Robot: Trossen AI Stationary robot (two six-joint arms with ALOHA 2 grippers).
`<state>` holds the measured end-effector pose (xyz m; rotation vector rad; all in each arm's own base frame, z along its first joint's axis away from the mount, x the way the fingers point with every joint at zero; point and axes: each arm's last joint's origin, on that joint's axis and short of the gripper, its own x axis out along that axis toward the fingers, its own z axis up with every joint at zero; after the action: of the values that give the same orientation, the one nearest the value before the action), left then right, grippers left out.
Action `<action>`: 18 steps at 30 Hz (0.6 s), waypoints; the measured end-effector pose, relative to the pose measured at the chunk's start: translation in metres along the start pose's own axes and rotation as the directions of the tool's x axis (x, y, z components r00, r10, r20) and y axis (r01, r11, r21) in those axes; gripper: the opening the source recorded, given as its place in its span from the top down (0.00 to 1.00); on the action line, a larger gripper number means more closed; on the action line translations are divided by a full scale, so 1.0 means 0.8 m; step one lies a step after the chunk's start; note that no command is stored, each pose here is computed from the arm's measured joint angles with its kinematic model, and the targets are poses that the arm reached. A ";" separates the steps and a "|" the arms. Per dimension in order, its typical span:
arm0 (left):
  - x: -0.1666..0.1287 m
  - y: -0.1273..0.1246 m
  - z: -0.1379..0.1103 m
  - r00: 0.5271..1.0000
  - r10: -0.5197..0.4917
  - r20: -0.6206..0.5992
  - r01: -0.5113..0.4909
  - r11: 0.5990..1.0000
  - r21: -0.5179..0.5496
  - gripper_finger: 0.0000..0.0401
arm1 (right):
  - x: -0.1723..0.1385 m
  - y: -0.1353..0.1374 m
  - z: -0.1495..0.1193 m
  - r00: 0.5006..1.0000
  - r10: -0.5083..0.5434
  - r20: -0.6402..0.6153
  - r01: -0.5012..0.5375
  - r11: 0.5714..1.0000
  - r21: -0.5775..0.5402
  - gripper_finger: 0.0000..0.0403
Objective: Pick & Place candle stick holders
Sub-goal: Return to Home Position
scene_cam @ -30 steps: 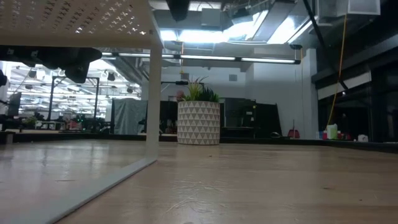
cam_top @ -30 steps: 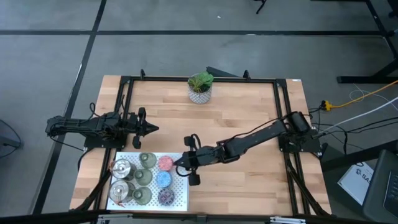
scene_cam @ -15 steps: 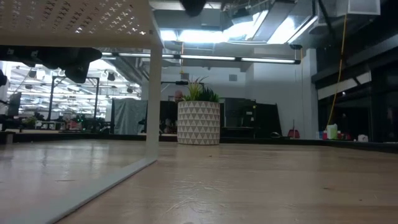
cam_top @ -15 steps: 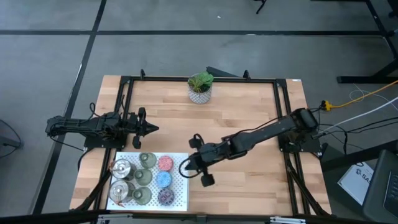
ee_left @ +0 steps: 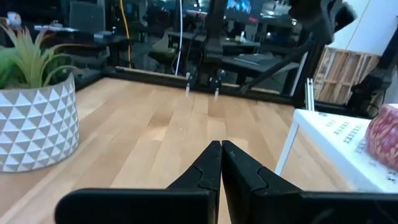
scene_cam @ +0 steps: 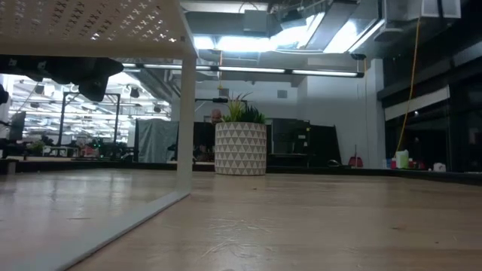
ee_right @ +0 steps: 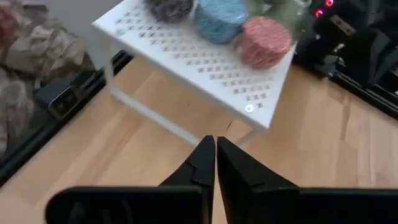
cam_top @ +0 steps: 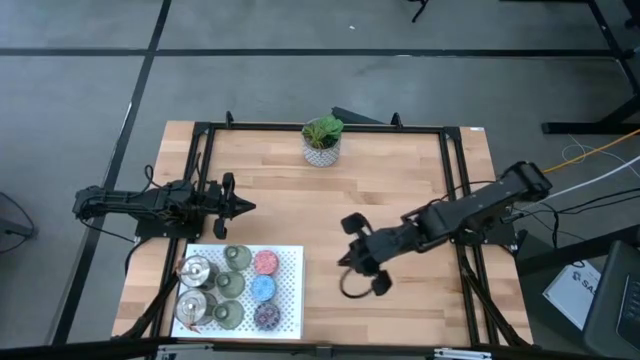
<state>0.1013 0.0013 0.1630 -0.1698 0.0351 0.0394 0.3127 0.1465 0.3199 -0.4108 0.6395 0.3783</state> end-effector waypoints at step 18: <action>0.002 0.000 -0.001 1.000 0.003 -0.015 -0.003 1.000 0.000 0.98 | -0.037 0.004 -0.094 0.843 -0.332 -0.422 0.373 0.928 0.014 0.95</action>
<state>0.1025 0.0013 0.1618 -0.1696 0.0507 0.0415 0.2523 0.1069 0.2834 -0.5121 0.9726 -0.1022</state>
